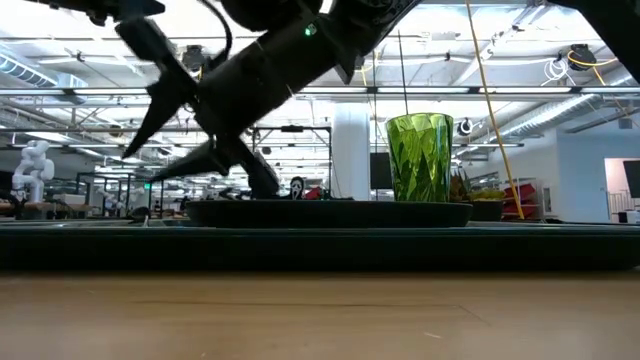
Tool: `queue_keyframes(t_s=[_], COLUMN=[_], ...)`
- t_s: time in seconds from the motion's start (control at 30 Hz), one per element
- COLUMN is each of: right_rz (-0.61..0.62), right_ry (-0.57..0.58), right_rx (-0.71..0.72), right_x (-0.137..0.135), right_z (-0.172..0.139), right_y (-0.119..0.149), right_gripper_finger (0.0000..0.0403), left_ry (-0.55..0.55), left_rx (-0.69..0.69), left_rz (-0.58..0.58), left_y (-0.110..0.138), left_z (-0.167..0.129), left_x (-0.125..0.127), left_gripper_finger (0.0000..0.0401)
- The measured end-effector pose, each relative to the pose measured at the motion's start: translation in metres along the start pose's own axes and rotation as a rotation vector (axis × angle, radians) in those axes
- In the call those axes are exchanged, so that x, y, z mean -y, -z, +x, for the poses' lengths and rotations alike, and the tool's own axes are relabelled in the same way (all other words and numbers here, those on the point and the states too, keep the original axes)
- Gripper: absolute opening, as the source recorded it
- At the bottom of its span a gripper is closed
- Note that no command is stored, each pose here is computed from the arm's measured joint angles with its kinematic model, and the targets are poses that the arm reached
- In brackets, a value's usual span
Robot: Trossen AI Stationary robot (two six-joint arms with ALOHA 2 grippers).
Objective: Pick and place plate/cup/fork/spoon on tray
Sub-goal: Put the blue spoon to the left of the pink fork on the black tray
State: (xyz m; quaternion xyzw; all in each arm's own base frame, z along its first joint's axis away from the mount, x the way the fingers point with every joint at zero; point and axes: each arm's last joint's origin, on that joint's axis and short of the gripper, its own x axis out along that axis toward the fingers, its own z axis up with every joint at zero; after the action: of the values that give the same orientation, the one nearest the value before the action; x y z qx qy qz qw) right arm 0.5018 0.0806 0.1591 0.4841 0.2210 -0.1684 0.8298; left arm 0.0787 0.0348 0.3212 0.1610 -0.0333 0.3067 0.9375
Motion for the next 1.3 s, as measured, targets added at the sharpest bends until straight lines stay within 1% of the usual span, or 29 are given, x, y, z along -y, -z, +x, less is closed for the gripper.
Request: queue_keyframes(t_s=[0.03,0.13,0.23,0.3,0.37,0.43,0.53,0.6,0.73,0.83,0.93,1.03,1.1,1.13,1.17,1.23,1.3], right_rz=[-0.034,-0.156,-0.264,-0.341,-0.399,-0.446,-0.482,-0.487,-0.486,-0.513,-0.494,-0.529,-0.593,-0.617,-0.642,-0.704,-0.768], right_ry=[-0.018,-0.12,-0.204,-0.231,-0.267,-0.298,-0.334,-0.339,-0.364,-0.434,-0.518,-0.56,-0.554,-0.537,-0.496,-0.376,-0.208], right_rx=[0.011,0.07,0.129,0.145,0.175,0.195,0.218,0.218,0.242,0.317,0.396,0.483,0.535,0.55,0.55,0.533,0.52], right_x=[-0.002,-0.018,-0.035,-0.046,-0.053,-0.058,-0.062,-0.062,-0.064,-0.072,-0.08,-0.083,-0.083,-0.083,-0.083,-0.085,-0.09], right_z=[-0.001,-0.009,-0.022,-0.033,-0.037,-0.04,-0.04,-0.041,-0.041,-0.045,-0.052,-0.055,-0.056,-0.057,-0.06,-0.07,-0.091], right_y=[-0.002,-0.01,-0.018,-0.021,-0.021,-0.017,-0.012,-0.011,-0.013,-0.017,-0.023,-0.032,-0.038,-0.041,-0.045,-0.05,-0.056], right_gripper_finger=[0.0123,0.0123,0.0123,0.0123,0.0123,0.0123,0.0123,0.0123,0.0123,0.0123,0.0123,0.0123,0.0123,0.0123,0.0123,0.0123,0.0123], left_ry=[0.014,0.086,0.234,0.337,0.393,0.395,0.34,0.308,0.309,0.322,0.326,0.325,0.324,0.324,0.324,0.325,0.325], left_rx=[0.01,0.049,0.117,0.159,0.177,0.163,0.09,0.04,0.009,0.001,-0.012,-0.006,-0.003,-0.002,-0.001,-0.004,-0.005], left_rz=[-0.008,-0.064,-0.121,-0.149,-0.181,-0.192,-0.187,-0.177,-0.182,-0.184,-0.179,-0.175,-0.172,-0.173,-0.173,-0.172,-0.163], left_y=[-0.001,-0.003,-0.007,-0.01,-0.011,-0.01,-0.005,0.0,0.002,0.003,0.005,0.004,0.004,0.004,0.004,0.004,0.004], left_z=[0.0,0.0,-0.001,-0.002,-0.003,-0.003,0.001,0.002,0.004,0.004,0.004,0.004,0.004,0.004,0.004,0.004,0.004], left_x=[0.0,0.002,0.006,0.009,0.01,0.011,0.012,0.012,0.014,0.014,0.015,0.015,0.015,0.015,0.015,0.015,0.015], left_gripper_finger=[0.0021,0.0021,0.0021,0.0021,0.0021,0.0021,0.0021,0.0021,0.0021,0.0021,0.0021,0.0021,0.0021,0.0021,0.0021,0.0021,0.0021])
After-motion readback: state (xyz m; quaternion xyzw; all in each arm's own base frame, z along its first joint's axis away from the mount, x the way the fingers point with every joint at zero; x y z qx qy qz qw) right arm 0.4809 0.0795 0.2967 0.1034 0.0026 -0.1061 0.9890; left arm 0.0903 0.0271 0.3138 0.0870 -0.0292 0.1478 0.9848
